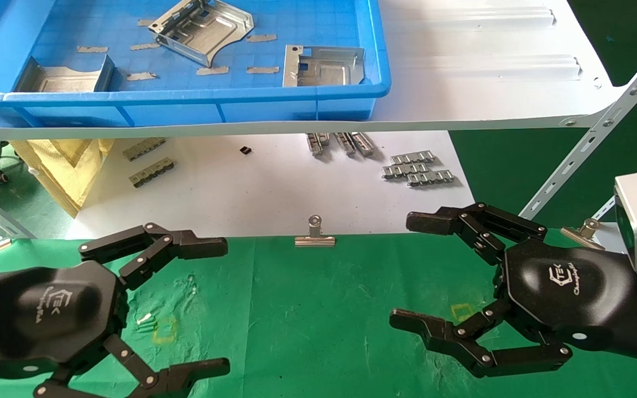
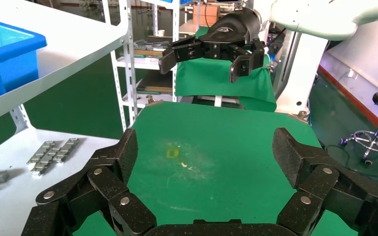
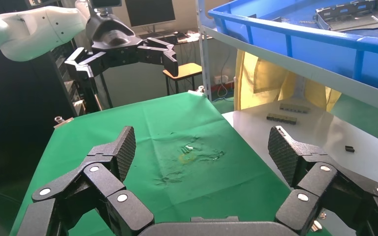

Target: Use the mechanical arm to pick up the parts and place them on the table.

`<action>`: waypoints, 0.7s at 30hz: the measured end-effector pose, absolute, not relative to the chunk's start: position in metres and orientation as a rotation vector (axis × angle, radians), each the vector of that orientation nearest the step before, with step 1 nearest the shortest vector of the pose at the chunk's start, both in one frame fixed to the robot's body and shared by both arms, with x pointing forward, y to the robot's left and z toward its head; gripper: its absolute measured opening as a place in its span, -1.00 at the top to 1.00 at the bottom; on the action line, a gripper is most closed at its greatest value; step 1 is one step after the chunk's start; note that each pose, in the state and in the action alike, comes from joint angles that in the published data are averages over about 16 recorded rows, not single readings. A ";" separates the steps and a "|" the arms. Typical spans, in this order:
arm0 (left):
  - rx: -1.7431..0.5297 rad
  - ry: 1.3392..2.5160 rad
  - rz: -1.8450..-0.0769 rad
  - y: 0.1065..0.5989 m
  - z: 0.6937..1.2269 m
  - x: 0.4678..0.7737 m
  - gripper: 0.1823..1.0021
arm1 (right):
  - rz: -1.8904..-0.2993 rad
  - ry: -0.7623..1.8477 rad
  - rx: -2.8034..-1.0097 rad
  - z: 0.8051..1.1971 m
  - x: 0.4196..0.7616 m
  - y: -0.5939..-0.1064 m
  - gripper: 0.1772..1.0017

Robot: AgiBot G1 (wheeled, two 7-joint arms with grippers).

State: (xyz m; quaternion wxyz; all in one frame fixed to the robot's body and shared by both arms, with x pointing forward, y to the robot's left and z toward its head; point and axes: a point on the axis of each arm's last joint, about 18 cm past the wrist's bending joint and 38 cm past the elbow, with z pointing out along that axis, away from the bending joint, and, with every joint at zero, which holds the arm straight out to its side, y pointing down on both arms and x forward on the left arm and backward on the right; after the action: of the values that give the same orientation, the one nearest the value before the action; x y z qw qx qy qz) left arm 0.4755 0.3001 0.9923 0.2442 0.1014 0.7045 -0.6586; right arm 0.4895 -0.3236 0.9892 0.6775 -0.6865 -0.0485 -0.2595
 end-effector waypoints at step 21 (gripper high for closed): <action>0.277 1.924 -1.799 0.300 0.992 0.476 -1.00 | -0.583 -0.109 -1.543 0.989 0.490 -0.324 -0.75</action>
State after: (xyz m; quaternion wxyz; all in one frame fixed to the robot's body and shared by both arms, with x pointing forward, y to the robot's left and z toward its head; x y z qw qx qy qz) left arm 0.4755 0.3001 0.9923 0.2442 0.1014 0.7045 -0.6586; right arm 0.4895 -0.3236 0.9892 0.6775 -0.6865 -0.0485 -0.2595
